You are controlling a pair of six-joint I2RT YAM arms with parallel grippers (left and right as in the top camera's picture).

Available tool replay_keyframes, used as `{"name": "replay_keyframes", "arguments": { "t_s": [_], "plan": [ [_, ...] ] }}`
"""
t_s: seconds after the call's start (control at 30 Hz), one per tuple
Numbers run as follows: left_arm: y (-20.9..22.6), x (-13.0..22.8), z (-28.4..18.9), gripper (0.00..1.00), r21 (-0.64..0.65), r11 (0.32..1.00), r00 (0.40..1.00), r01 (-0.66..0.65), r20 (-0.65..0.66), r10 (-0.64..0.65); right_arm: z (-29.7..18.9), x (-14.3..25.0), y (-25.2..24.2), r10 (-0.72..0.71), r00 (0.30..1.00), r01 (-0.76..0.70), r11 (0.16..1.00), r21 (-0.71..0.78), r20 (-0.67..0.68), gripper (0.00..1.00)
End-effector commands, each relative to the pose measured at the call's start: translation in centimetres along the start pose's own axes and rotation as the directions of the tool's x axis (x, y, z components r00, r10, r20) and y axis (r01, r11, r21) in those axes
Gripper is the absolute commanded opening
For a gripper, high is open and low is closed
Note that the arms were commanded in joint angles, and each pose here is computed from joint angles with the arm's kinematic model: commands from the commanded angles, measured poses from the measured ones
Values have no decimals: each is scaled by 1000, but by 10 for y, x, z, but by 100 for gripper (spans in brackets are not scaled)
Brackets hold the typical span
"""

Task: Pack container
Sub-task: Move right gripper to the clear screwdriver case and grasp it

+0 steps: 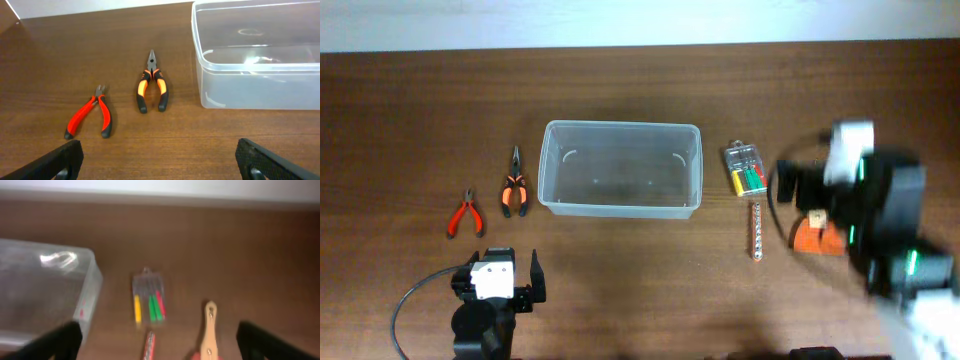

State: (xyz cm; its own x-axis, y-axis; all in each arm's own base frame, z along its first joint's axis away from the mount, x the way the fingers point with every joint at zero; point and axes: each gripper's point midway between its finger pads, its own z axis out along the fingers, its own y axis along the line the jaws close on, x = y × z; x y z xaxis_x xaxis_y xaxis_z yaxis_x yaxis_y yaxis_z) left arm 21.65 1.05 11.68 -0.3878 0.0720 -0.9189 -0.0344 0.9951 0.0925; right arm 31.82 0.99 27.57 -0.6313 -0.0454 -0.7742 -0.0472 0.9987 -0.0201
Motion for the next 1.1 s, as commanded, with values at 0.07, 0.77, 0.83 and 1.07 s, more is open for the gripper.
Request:
{"name": "replay_keyframes", "arguments": {
  "t_s": [0.07, 0.77, 0.83, 1.07],
  "plan": [
    [0, 2, 1, 99, -3, 1000, 1000, -22, -1, 22, 42, -51, -5, -27, 970, 27, 1000, -1, -242, 99],
    [0, 2, 1, 99, -3, 1000, 1000, -21, -1, 21, 174, 34, 7, -54, 743, -4, 996, -84, -667, 99],
    [0, 2, 1, 99, -3, 1000, 1000, -21, -1, 21, 180, 40, 8, -84, 730, 17, 994, -105, -678, 99],
    [0, 2, 1, 99, -3, 1000, 1000, -21, -1, 21, 195, 53, 15, -120, 704, 30, 990, -139, -700, 99]
  ]
}}
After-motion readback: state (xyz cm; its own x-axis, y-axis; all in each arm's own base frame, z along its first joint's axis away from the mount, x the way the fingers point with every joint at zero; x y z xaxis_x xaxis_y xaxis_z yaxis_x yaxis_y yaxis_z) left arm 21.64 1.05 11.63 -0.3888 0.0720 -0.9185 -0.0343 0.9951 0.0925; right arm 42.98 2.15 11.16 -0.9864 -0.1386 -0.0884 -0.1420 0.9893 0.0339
